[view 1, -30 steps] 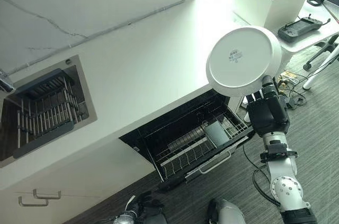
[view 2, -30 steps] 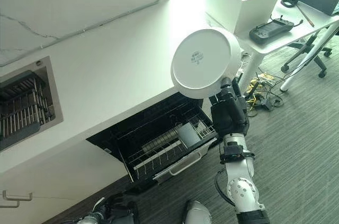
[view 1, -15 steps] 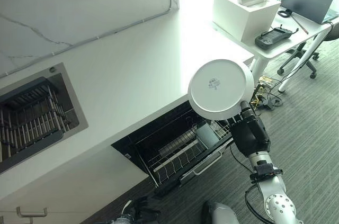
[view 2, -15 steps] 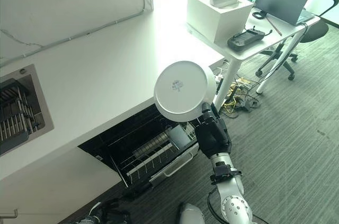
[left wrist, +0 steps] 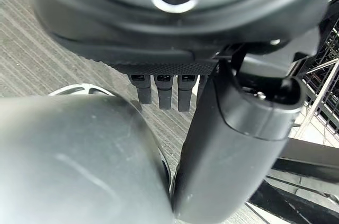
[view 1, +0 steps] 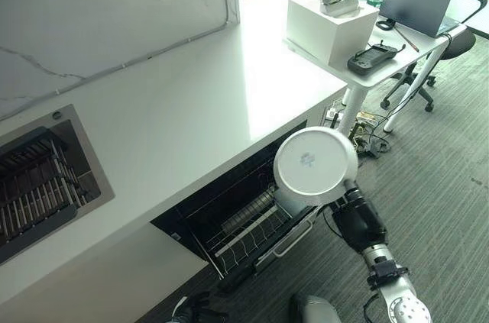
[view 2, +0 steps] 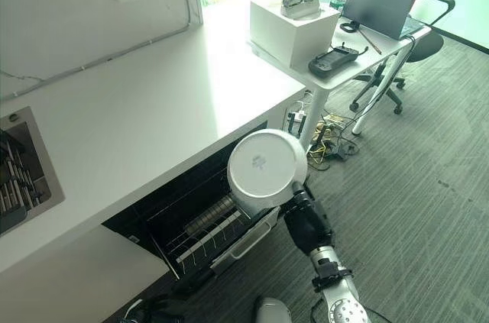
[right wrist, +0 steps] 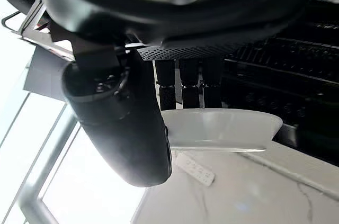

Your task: Place the dishes in the dishwasher.

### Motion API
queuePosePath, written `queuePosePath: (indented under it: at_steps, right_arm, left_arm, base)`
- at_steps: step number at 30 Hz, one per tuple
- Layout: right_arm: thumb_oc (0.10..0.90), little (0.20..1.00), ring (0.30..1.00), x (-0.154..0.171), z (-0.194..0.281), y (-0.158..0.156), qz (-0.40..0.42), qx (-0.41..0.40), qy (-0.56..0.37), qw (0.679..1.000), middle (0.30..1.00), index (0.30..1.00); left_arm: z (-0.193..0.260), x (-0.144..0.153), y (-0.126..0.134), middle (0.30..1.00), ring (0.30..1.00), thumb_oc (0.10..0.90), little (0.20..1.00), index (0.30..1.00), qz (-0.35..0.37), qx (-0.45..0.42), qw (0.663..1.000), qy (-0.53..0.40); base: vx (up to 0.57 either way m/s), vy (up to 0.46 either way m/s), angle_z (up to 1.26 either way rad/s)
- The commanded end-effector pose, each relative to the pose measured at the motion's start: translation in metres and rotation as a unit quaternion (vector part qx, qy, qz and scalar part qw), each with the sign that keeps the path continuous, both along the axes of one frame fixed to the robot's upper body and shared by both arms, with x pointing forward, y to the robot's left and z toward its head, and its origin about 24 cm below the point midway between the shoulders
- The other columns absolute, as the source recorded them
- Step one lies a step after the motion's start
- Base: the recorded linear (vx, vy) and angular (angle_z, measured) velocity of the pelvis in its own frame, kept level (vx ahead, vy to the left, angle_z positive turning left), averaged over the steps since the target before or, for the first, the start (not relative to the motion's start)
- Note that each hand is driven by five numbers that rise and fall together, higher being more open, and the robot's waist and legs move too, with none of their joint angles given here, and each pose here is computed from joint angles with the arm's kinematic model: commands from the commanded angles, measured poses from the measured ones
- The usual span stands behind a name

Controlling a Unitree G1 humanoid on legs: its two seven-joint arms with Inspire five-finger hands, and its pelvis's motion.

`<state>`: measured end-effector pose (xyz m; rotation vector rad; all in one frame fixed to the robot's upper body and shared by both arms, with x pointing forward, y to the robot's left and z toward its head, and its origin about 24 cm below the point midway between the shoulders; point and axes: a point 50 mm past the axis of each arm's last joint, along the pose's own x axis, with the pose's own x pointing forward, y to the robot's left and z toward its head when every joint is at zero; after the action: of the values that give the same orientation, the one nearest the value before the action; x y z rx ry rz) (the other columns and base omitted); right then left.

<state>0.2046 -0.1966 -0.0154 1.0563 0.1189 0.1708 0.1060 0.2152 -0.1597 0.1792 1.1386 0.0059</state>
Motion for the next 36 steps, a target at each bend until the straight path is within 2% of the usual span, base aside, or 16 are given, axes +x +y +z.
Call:
queuePosePath:
  at_steps: [1,8,11,15,20,23,25,28,36]
  right_arm:
    - [0.400,0.300,0.300,0.024,0.070,0.019,0.022,0.026,-0.217,0.976,0.300,0.300]
    - [0.400,0.300,0.300,0.029,0.053,0.033,0.028,0.001,-0.171,0.985,0.300,0.300]
    - [0.400,0.300,0.300,0.032,0.049,0.040,0.030,-0.052,-0.151,0.987,0.300,0.300]
    - [0.400,0.300,0.300,0.038,0.063,0.034,-0.033,-0.100,-0.167,0.980,0.300,0.300]
    - [0.400,0.300,0.300,0.046,0.103,0.038,-0.078,-0.243,-0.225,0.940,0.300,0.300]
    - [0.400,0.300,0.300,0.050,0.110,0.034,-0.098,-0.314,-0.228,0.916,0.300,0.300]
    - [0.400,0.300,0.300,0.050,0.111,0.030,-0.094,-0.349,-0.229,0.904,0.300,0.300]
    - [0.400,0.300,0.300,0.051,0.121,0.036,-0.072,-0.419,-0.268,0.864,0.300,0.300]
    - [0.400,0.300,0.300,0.054,0.136,0.055,-0.027,-0.508,-0.317,0.800,0.300,0.300]
  left_arm:
    - [0.001,-0.006,0.011,0.900,0.900,0.800,0.900,0.900,-0.014,0.016,1.000,0.012]
    - [0.001,-0.002,0.006,0.900,0.900,0.800,0.900,0.900,-0.014,0.013,1.000,0.012]
    - [0.001,0.000,0.003,0.900,0.900,0.800,0.900,0.900,-0.015,0.011,1.000,0.009]
    - [0.001,0.003,-0.002,0.900,0.900,0.800,0.900,0.900,-0.030,0.019,0.999,0.003]
    - [0.004,0.014,-0.007,0.900,0.900,0.800,0.900,0.900,-0.018,0.017,1.000,-0.013]
    - [0.004,0.014,-0.005,0.900,0.900,0.800,0.900,0.900,-0.013,0.016,1.000,-0.015]
    - [0.003,0.012,-0.005,0.900,0.900,0.800,0.900,0.900,-0.010,0.016,1.000,-0.016]
    - [0.003,0.012,-0.005,0.900,0.900,0.800,0.900,0.900,-0.006,0.016,1.000,-0.018]
    - [0.004,0.014,-0.004,0.900,0.900,0.800,0.900,0.900,0.001,0.011,1.000,-0.021]
  base:
    - [0.00,0.000,0.00]
    - [-0.01,0.007,0.03]
    - [-0.01,0.013,0.05]
    - [0.00,0.000,0.00]
    - [-0.01,0.020,-0.01]
    - [0.00,0.008,-0.02]
    - [0.00,0.000,0.00]
    - [0.00,0.000,0.00]
    - [0.00,0.002,0.01]
